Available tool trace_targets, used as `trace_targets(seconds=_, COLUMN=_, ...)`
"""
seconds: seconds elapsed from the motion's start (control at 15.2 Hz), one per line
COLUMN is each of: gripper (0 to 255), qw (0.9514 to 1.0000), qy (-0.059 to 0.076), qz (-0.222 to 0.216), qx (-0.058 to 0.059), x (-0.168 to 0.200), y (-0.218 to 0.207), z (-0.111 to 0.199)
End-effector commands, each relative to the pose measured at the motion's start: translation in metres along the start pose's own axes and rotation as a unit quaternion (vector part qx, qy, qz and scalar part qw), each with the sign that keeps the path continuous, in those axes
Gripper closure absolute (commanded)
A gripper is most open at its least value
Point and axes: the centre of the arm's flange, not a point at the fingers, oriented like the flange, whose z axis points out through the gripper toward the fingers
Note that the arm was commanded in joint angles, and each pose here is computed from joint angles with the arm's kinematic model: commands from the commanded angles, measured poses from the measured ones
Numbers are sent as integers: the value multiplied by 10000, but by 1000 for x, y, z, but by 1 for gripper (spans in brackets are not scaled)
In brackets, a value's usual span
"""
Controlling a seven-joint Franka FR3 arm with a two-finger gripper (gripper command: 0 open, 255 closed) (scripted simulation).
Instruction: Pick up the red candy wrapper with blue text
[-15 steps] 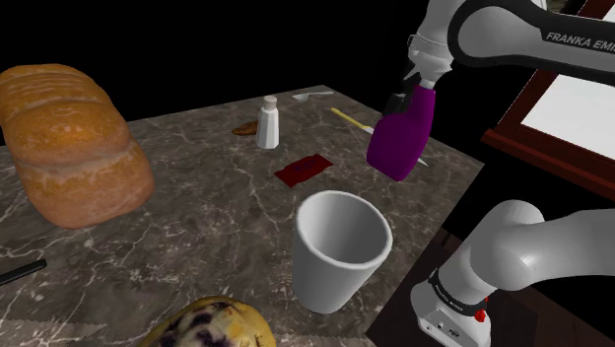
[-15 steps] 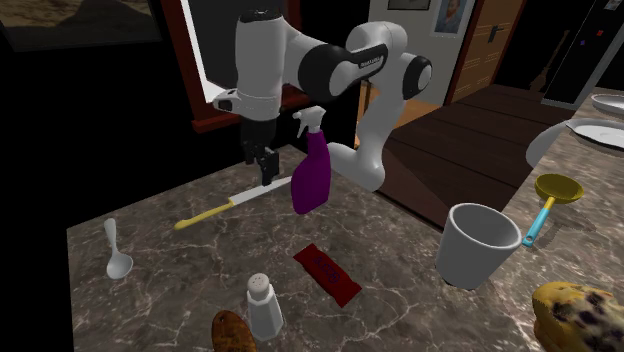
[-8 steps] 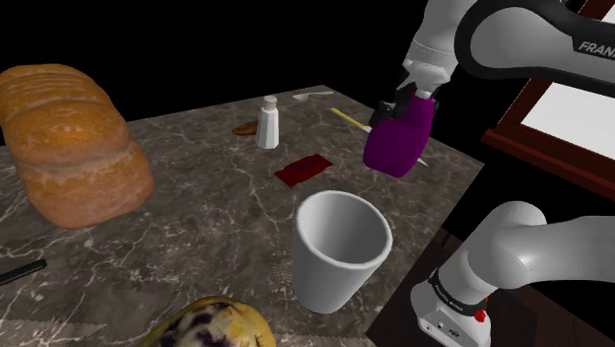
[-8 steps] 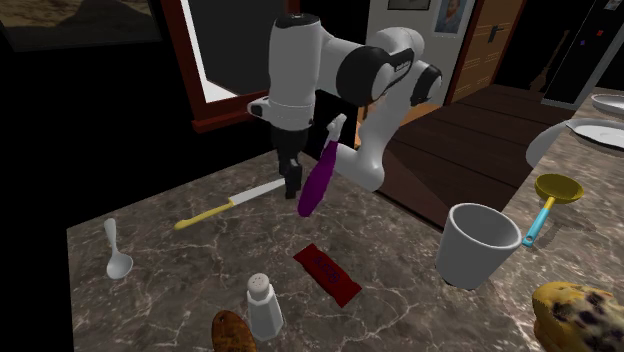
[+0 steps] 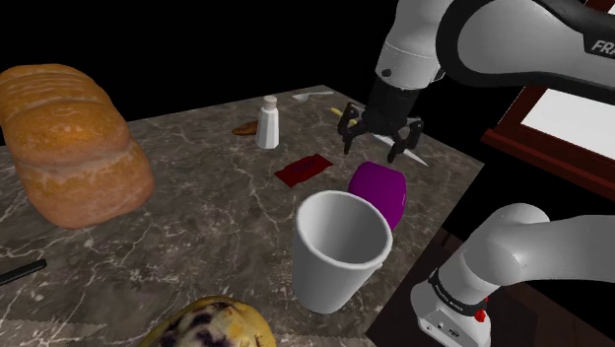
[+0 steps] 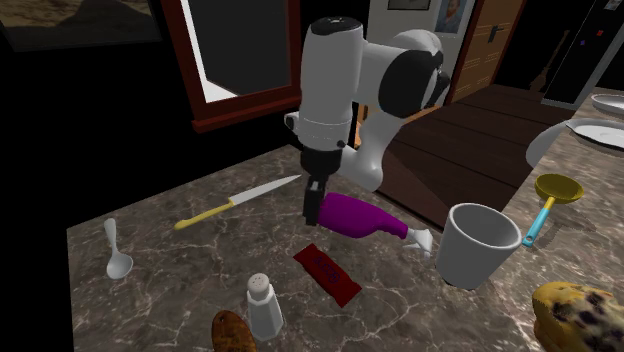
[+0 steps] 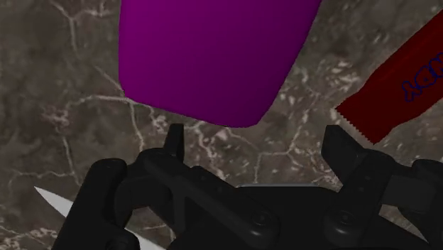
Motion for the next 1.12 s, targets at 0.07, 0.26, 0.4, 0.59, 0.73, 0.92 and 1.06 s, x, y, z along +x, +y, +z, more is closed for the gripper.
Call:
trace_targets(seconds=0.07, gripper=0, qw=9959, qy=-84, qz=897, qx=65, x=-18, y=-33, z=-4)
trace_targets(seconds=0.26, gripper=0, qw=9846, qy=-156, qz=1738, qx=128, x=-32, y=-66, z=-8)
trace_targets(seconds=0.4, gripper=0, qw=9730, qy=-203, qz=2292, qx=170, x=-38, y=-90, z=-10)
trace_targets(seconds=0.59, gripper=0, qw=9554, qy=-258, qz=2935, qx=218, x=-41, y=-118, z=-14)
trace_targets(seconds=0.73, gripper=0, qw=9554, qy=-258, qz=2935, qx=218, x=-42, y=-118, z=-3)
trace_targets(seconds=0.92, gripper=0, qw=9554, qy=-258, qz=2935, qx=218, x=-43, y=-118, z=13)
trace_targets(seconds=1.06, gripper=0, qw=9554, qy=-258, qz=2935, qx=218, x=-44, y=-118, z=26)
